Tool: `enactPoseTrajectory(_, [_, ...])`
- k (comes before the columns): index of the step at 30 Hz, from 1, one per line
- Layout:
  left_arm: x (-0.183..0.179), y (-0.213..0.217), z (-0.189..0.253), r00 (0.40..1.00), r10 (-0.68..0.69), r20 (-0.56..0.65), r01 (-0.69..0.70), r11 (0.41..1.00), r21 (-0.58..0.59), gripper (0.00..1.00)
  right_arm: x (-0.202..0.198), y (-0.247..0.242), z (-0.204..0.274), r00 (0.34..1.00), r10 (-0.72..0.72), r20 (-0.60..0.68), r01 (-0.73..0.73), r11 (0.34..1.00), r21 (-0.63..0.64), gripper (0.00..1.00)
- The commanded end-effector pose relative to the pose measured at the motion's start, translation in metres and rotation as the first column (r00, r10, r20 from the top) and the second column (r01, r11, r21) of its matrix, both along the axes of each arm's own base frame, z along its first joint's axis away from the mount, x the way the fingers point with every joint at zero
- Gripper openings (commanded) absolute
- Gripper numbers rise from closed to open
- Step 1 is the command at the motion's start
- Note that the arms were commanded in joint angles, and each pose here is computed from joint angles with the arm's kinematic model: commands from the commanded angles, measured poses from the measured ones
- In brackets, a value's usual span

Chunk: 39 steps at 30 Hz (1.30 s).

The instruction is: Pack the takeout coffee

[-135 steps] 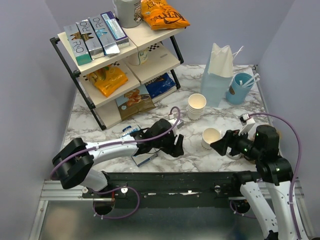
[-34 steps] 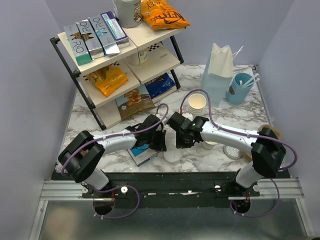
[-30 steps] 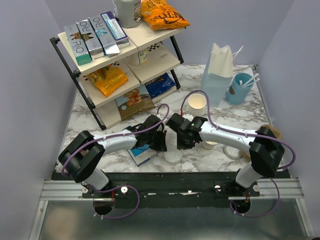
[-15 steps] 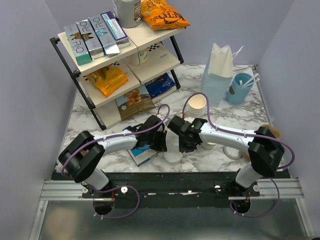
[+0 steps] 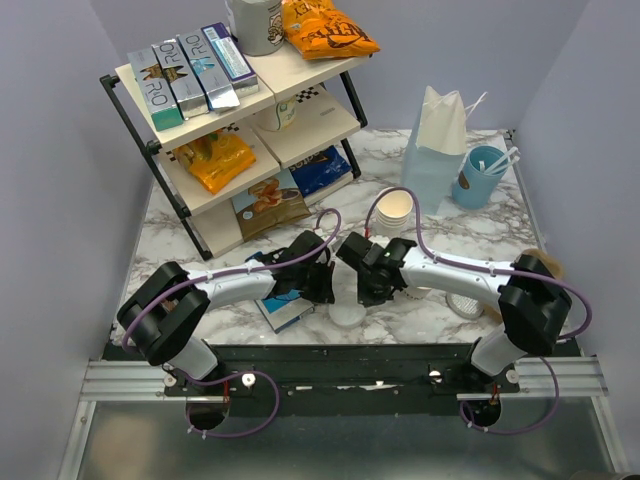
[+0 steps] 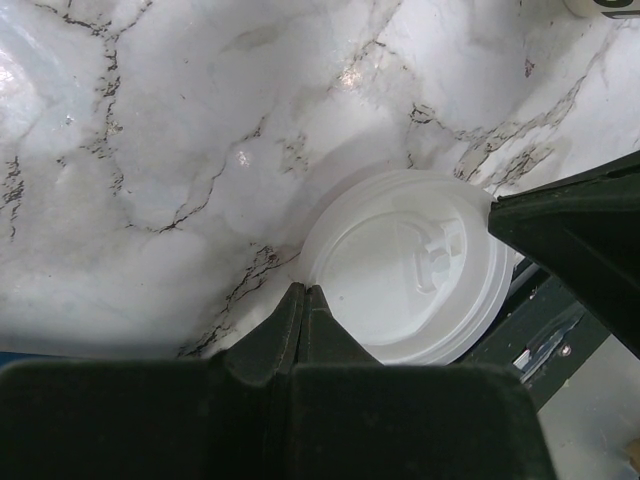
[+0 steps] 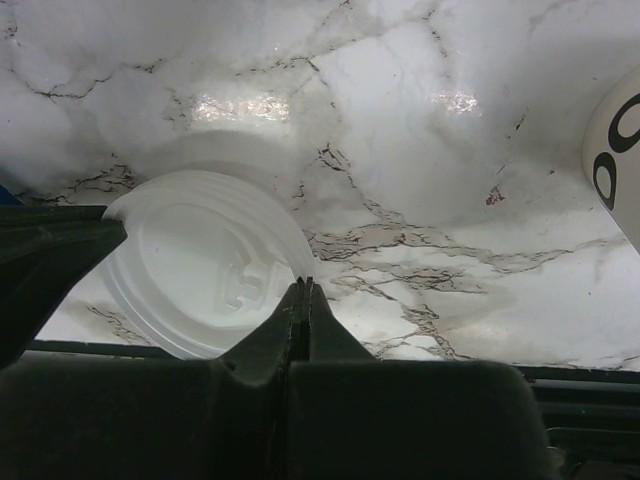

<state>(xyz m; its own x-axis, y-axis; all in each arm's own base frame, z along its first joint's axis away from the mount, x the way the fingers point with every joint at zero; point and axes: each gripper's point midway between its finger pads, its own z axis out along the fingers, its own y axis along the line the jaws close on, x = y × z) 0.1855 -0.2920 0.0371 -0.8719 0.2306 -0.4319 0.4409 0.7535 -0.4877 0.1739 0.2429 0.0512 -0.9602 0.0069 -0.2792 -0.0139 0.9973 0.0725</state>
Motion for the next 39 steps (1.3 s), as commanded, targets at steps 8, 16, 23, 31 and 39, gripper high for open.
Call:
enactPoseTrajectory(8, [-0.003, 0.001, 0.001, 1.0, -0.01, 0.016, 0.009, 1.0, 0.028, 0.0, 0.009, 0.017, 0.036, 0.993, 0.049, 0.108, -0.063, 0.99, 0.126, 0.01])
enactPoseTrajectory(16, [-0.002, -0.002, 0.01, 0.999, -0.01, 0.031, 0.01, 1.0, 0.0, 0.0, 0.012, 0.025, 0.044, 0.988, 0.077, 0.132, -0.097, 0.984, 0.15, 0.01])
enactPoseTrajectory(23, [-0.001, -0.001, 0.022, 0.998, -0.003, 0.056, 0.004, 1.0, -0.023, 0.04, 0.008, 0.013, 0.039, 0.992, 0.042, 0.115, -0.055, 0.992, 0.109, 0.01])
enactPoseTrajectory(31, [-0.002, 0.003, 0.012, 0.999, 0.008, 0.043, -0.008, 1.0, 0.005, 0.0, -0.002, 0.008, 0.023, 0.999, 0.013, 0.051, -0.017, 0.997, 0.081, 0.28])
enactPoseTrajectory(39, [-0.005, -0.001, 0.01, 1.0, -0.003, 0.018, 0.003, 1.0, -0.009, 0.0, -0.002, 0.001, 0.023, 0.999, -0.007, 0.048, 0.005, 0.999, 0.052, 0.4])
